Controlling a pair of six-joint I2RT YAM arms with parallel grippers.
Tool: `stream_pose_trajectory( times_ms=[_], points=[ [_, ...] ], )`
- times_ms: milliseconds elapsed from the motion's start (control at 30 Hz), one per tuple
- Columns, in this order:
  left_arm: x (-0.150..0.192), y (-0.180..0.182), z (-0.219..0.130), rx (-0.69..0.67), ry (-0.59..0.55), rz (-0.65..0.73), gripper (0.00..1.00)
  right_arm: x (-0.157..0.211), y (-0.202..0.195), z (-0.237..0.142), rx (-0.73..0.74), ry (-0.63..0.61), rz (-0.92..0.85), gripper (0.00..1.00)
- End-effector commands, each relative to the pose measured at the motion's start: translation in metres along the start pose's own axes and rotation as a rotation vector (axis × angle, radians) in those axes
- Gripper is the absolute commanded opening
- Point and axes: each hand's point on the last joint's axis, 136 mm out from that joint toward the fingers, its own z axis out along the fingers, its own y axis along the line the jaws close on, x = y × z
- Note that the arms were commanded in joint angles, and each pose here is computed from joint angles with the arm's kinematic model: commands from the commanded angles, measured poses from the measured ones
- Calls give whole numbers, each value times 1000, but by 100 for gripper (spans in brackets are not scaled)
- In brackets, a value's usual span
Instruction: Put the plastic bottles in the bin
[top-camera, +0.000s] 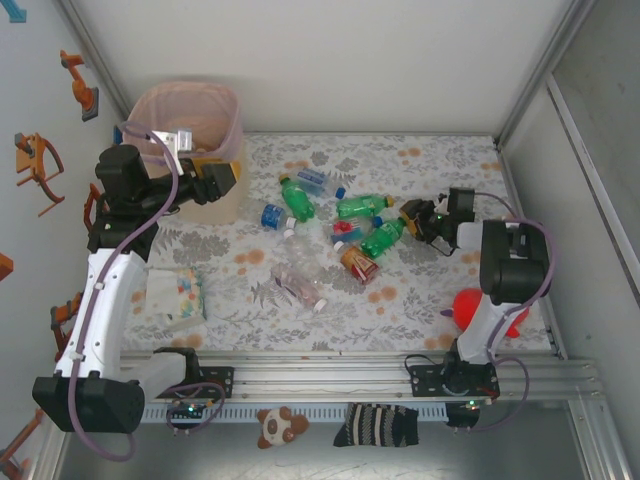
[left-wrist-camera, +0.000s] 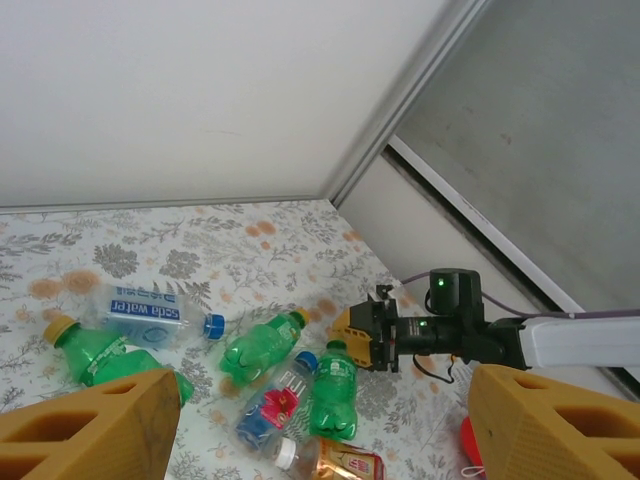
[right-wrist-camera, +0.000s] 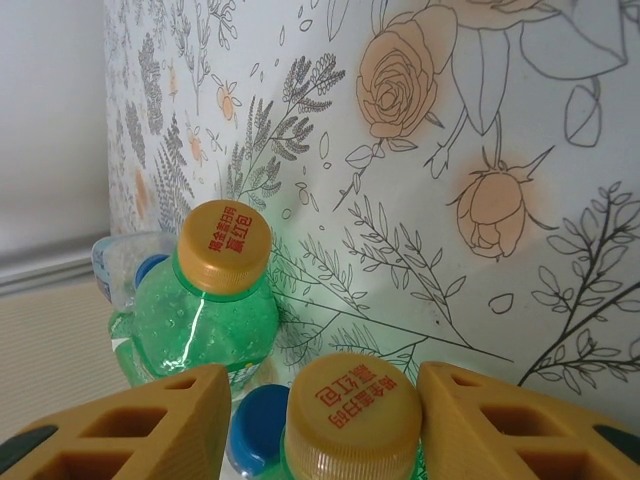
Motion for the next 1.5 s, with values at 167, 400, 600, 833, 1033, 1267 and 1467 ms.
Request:
stream_pose_trajectory(
  times_ms=[167, 400, 600, 833, 1033, 1267, 1467],
  points=[
    [-4, -5, 3, 22, -16, 7, 75, 4, -14, 5, -4, 33, 6, 49],
    [-4, -7, 1, 21, -20, 10, 75, 4, -16, 2, -5, 28, 8, 44],
    [-5, -8, 0, 19, -24, 12, 74, 1, -11, -3, -14, 13, -2, 39],
    [-7, -12, -1, 24, -31, 17, 74, 0, -2, -12, -34, -9, -14, 33],
    [-7, -12, 1, 28, -31, 15, 74, 0, 14, -24, -61, -33, -44, 30],
    [-4, -14, 6, 46, -17, 22, 74, 1, 45, -52, -70, -75, -145, 27],
    [1, -22, 21, 93, 12, 47, 74, 8, 89, -96, -66, -133, -356, 25]
  ],
)
